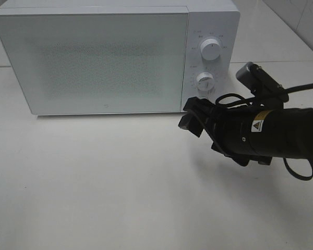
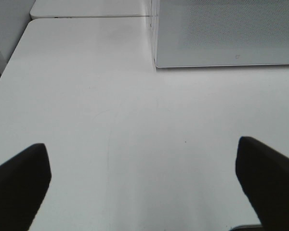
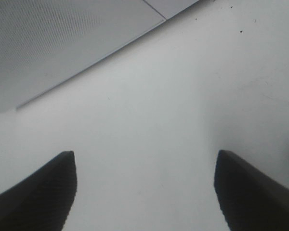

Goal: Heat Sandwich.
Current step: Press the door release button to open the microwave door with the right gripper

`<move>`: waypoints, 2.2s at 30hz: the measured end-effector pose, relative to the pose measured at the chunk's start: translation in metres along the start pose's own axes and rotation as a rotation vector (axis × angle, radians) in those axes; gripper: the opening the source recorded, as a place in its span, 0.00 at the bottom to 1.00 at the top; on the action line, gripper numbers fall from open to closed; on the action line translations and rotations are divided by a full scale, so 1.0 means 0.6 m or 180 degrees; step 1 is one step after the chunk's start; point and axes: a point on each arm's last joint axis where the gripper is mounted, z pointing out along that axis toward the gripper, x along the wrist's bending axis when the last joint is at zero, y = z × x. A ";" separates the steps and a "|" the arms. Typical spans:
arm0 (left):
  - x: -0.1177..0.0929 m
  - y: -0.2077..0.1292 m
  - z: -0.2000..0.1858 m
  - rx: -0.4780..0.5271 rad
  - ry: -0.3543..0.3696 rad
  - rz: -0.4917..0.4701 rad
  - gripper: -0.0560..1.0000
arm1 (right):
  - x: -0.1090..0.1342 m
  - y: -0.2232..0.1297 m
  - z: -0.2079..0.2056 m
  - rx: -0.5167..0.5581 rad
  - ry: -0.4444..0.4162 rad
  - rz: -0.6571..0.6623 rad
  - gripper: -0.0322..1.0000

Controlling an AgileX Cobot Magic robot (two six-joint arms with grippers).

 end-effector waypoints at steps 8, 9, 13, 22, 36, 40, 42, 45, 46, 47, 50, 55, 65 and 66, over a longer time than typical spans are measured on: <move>0.000 0.000 0.000 0.0000 0.0000 0.0000 0.99 | 0.026 0.007 -0.018 0.0659 -0.0289 -0.1091 0.78; 0.000 0.000 0.000 0.0000 0.0000 0.0000 0.99 | 0.028 0.007 -0.020 0.0765 -0.0324 -0.1219 0.78; 0.000 0.000 0.000 0.0000 0.0000 0.0000 0.99 | 0.033 0.006 -0.029 0.1185 -0.0445 -0.1670 0.78; 0.000 0.000 0.000 0.0000 0.0000 0.0000 0.99 | 0.041 0.004 -0.057 0.2069 -0.0616 -0.2271 0.78; 0.000 0.000 0.000 0.0000 0.0000 0.0000 0.99 | 0.063 0.028 -0.194 0.1807 -0.0372 -0.2586 0.77; 0.000 0.000 0.000 0.0000 0.0000 0.0000 0.99 | 0.063 0.033 -0.248 0.1539 -0.0279 -0.2684 0.77; 0.000 0.000 0.000 0.0000 0.0000 0.0000 0.99 | 0.058 0.034 -0.290 0.1323 -0.0209 -0.2752 0.77; 0.000 0.000 0.000 0.0000 0.0000 0.0000 0.99 | 0.053 0.034 -0.315 0.1202 -0.0183 -0.2794 0.77; 0.000 0.000 0.000 0.0000 0.0000 0.0000 0.99 | 0.048 0.033 -0.338 0.1076 -0.0159 -0.2834 0.77; 0.000 0.000 0.000 0.0000 0.0000 0.0000 0.99 | 0.044 0.031 -0.351 0.1007 -0.0135 -0.2847 0.77; 0.000 0.000 0.000 0.0000 0.0000 0.0000 0.99 | 0.036 0.029 -0.378 0.0845 -0.0102 -0.2886 0.77; 0.000 0.000 0.000 0.0000 0.0000 0.0000 0.99 | 0.014 0.019 -0.437 0.0447 0.0013 -0.2938 0.77; 0.000 0.000 0.000 0.0000 0.0000 0.0000 0.99 | -0.061 -0.022 -0.496 -0.0307 -0.0247 -0.2514 0.77; 0.000 0.000 0.000 0.0000 0.0000 0.0000 0.99 | -0.067 -0.026 -0.499 -0.0381 -0.0284 -0.2468 0.77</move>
